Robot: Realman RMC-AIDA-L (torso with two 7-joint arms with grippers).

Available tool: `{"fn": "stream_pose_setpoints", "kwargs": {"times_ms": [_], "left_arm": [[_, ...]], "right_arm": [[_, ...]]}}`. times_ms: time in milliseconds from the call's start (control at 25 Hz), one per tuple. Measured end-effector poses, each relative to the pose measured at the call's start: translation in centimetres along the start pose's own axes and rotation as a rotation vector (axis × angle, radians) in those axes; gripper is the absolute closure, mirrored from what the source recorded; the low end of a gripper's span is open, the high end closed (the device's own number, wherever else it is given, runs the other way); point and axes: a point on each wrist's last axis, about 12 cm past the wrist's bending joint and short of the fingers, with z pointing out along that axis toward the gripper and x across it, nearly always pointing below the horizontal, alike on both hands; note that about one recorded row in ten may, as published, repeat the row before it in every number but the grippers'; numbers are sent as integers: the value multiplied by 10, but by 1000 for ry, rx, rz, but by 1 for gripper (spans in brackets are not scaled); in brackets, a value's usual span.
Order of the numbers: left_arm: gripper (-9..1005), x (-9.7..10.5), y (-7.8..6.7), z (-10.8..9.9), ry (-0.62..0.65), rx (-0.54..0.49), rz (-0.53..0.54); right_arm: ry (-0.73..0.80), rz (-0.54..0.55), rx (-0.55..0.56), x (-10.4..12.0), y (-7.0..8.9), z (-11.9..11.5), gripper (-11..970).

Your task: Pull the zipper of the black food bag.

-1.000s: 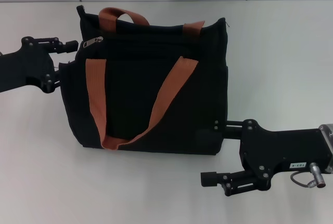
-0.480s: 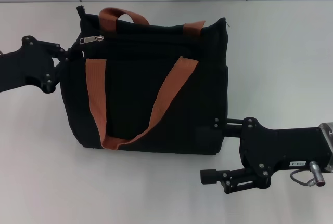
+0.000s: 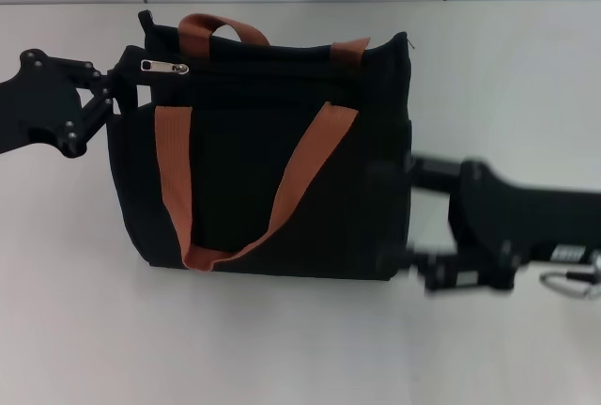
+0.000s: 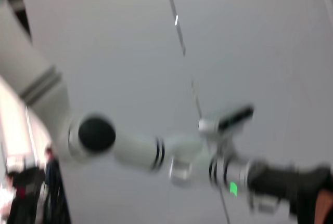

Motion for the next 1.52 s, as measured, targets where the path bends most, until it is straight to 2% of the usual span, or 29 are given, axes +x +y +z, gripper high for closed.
{"fn": "stream_pose_setpoints", "kwargs": {"times_ms": [40, 80, 200, 240, 280, 360, 400, 640, 800, 1160, 1520], "left_arm": [[979, 0, -1, 0, -2, -2, 3], [979, 0, -1, 0, -2, -2, 3], [979, 3, -4, -2, -20, -20, 14], [979, 3, -4, -2, -20, -20, 14], [979, 3, -5, -2, -23, -23, 16], [979, 4, -6, -4, -29, -32, 22], [979, 4, -7, -6, -38, -42, 29], [979, 6, -9, -10, -47, -56, 38], [979, 6, -13, -9, -71, -65, 41], [979, 6, -16, -11, -86, -58, 50], [979, 3, -19, -13, -117, -49, 52]], "right_arm": [[-47, 53, 22, -6, -3, 0, 191], [-47, 53, 22, -6, -3, 0, 191], [-70, 148, 39, -14, -11, 2, 193], [-70, 148, 39, -14, -11, 2, 194], [-75, 210, 47, -20, -17, 5, 194], [-76, 236, 51, -23, -20, 6, 195], [-72, 285, 53, -29, -26, 10, 196], [-50, 371, 63, -42, -39, 19, 199], [-10, 499, 58, -63, -55, 35, 202], [23, 576, 87, -78, -70, 52, 207], [104, 608, 100, -82, -77, 69, 212]]}}
